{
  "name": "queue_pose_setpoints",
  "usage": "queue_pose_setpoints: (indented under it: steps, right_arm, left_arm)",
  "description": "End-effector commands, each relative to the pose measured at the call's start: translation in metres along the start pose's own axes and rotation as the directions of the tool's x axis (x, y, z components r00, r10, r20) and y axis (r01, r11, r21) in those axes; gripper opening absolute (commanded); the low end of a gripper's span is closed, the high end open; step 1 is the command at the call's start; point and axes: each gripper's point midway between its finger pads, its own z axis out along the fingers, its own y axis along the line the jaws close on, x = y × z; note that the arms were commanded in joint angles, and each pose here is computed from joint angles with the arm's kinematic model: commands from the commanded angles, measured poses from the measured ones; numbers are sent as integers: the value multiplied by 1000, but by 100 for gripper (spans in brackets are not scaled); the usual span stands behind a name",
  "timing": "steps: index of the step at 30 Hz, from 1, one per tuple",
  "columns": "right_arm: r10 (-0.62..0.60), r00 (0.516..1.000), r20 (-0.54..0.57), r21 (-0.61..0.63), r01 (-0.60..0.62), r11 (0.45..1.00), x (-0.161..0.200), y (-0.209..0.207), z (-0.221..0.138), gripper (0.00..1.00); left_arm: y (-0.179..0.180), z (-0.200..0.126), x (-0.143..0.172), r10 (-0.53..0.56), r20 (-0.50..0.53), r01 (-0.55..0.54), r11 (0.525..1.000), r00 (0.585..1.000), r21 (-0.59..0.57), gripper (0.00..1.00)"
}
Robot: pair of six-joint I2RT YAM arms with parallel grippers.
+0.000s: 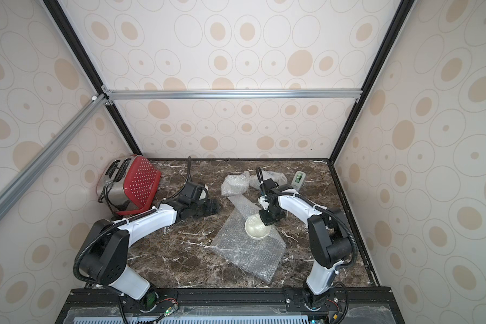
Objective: Wrap bowls in bubble wrap
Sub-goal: Wrap the bowl in bubble wrap.
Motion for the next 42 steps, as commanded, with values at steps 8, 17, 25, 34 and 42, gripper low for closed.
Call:
queue_pose_setpoints:
  steps: [8,17,25,34,42]
  right_arm:
    - [-133,991,-9,-128,131,983,-14,37,-3,0]
    - [9,999,-51,-80,-13,997,6,14,-14,0]
    - [74,996,-54,-69,-77,995,13,-1,-14,0]
    - [81,996,-48,-58,-84,995,12,-6,-14,0]
    - [83,995,-48,-42,-85,996,13,-8,-14,0]
  left_arm:
    - [-10,9,-43,-15,53,9,993,998,114,81]
    - [-33,38,-61,-93,43,82,972,995,220,80]
    - [-54,62,-65,-73,21,66,970,997,235,79]
    - [-64,70,-54,-102,17,96,973,995,209,69]
    - [-64,80,-48,-129,18,123,974,992,190,55]
